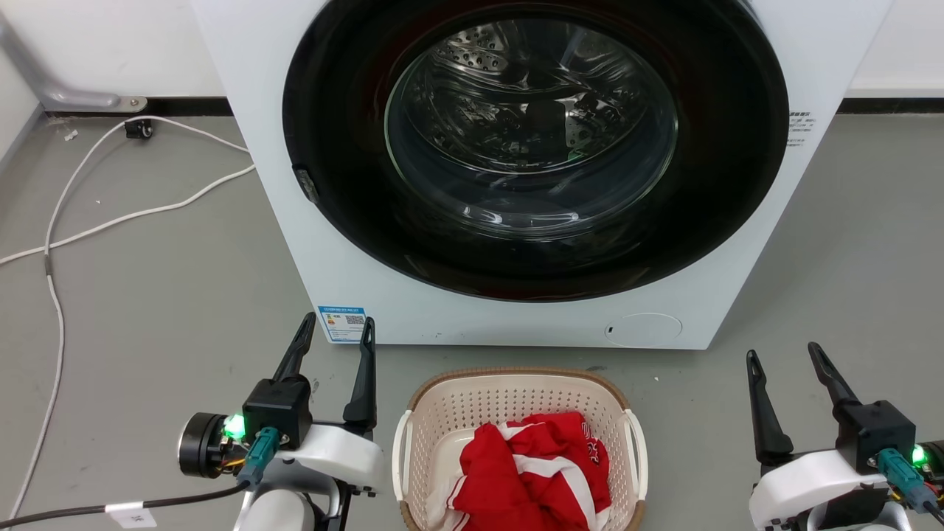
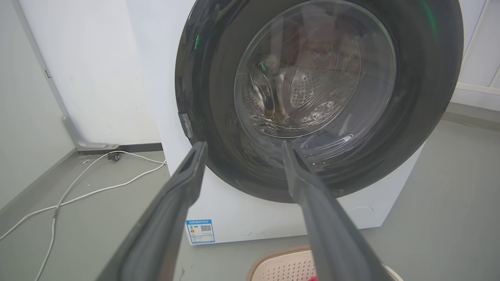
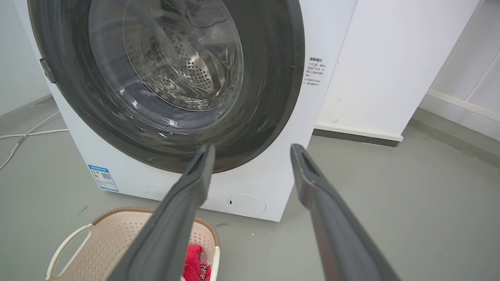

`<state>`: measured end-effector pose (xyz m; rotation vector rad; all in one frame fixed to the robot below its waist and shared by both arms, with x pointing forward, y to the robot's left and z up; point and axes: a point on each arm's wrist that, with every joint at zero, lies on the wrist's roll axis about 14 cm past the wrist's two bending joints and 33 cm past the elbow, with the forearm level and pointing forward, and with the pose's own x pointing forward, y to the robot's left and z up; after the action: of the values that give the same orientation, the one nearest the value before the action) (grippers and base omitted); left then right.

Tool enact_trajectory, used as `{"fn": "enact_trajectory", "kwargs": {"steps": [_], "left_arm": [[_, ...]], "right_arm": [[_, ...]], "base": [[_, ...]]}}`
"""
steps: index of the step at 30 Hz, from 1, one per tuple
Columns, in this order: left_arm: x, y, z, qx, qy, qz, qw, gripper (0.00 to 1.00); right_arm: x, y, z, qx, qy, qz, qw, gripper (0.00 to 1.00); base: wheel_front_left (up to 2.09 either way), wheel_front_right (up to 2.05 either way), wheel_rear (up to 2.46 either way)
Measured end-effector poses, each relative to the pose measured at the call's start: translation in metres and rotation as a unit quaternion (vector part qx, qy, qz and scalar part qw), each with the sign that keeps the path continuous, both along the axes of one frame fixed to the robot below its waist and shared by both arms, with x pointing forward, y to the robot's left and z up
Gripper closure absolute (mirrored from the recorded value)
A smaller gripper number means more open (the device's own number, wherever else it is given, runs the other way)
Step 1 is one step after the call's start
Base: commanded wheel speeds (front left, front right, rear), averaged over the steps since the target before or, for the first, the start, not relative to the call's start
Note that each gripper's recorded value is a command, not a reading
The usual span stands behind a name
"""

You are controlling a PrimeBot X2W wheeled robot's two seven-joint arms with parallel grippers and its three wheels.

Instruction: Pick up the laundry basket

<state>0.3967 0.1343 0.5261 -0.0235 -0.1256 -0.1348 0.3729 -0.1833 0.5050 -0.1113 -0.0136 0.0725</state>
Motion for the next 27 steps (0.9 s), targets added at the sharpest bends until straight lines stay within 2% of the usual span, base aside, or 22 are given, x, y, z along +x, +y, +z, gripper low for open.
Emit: {"fn": "enact_trajectory", "kwargs": {"steps": [5, 19, 27], "left_arm": [[0.000, -0.001, 0.000, 0.012, -0.004, -0.002, 1.000, 0.00], [-0.001, -0.001, -0.005, 0.007, 0.005, 0.001, 1.000, 0.00], [0.012, 0.001, -0.019, 0.005, 0.028, 0.003, 1.000, 0.00]], "right_arm": [[-0.001, 0.001, 0.001, -0.010, -0.004, 0.002, 1.000, 0.00], [-0.002, -0.003, -0.002, 0.005, -0.001, -0.004, 1.000, 0.00], [0.007, -0.002, -0.019, 0.006, 0.036, -0.005, 0.999, 0.00]], "base": [[0.00, 0.00, 0.00], [0.00, 0.00, 0.00], [0.00, 0.00, 0.00]]}}
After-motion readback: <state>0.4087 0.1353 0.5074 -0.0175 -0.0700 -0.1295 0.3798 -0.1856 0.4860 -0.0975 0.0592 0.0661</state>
